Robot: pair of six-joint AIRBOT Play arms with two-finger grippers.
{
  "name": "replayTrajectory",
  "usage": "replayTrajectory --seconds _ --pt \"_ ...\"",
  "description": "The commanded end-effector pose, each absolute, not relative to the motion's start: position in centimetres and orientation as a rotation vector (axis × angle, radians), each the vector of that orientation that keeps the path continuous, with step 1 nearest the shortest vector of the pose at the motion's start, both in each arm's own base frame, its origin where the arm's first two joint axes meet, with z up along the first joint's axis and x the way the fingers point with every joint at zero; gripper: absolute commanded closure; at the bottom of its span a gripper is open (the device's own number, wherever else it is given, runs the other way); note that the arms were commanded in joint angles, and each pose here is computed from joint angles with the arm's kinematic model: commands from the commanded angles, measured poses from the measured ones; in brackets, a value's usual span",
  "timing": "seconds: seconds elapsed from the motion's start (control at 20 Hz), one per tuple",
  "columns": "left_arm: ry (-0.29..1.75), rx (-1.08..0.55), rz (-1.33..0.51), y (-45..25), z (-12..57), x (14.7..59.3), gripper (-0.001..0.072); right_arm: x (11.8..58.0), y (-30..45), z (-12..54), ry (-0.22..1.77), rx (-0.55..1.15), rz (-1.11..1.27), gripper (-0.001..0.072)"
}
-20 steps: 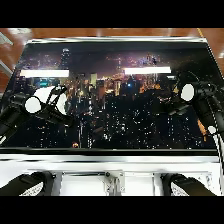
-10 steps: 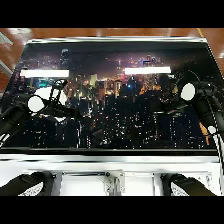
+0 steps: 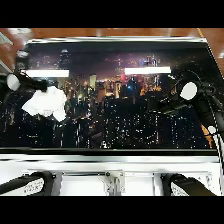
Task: Fold the shirts.
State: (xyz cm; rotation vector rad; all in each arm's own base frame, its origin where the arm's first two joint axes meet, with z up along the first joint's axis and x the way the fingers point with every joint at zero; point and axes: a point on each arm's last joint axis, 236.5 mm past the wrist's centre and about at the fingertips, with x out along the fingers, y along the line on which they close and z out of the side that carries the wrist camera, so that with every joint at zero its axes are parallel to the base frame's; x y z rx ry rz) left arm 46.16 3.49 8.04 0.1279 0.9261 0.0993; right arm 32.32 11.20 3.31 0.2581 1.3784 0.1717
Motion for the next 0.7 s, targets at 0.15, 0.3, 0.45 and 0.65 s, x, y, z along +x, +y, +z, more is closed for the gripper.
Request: replayTrajectory --seconds 0.15,0.3,0.45,0.65 --pt "1.022 -0.117 0.266 13.7 2.3 49.7 -0.0006 32.3 11.6 3.4 1.389 0.348 0.118 0.0028" --pt "1.122 -0.131 0.253 13.2 -3.0 49.9 -0.0006 32.3 11.6 3.4 1.389 0.363 0.105 0.0028" --pt "1.194 -0.133 0.201 11.3 -6.8 50.0 -0.0007 32.7 11.6 3.5 1.375 0.367 0.105 0.0028" --pt "1.228 -0.162 0.126 8.3 -9.1 50.4 -0.0006 33.7 11.7 3.7 1.333 0.384 0.101 0.0028"
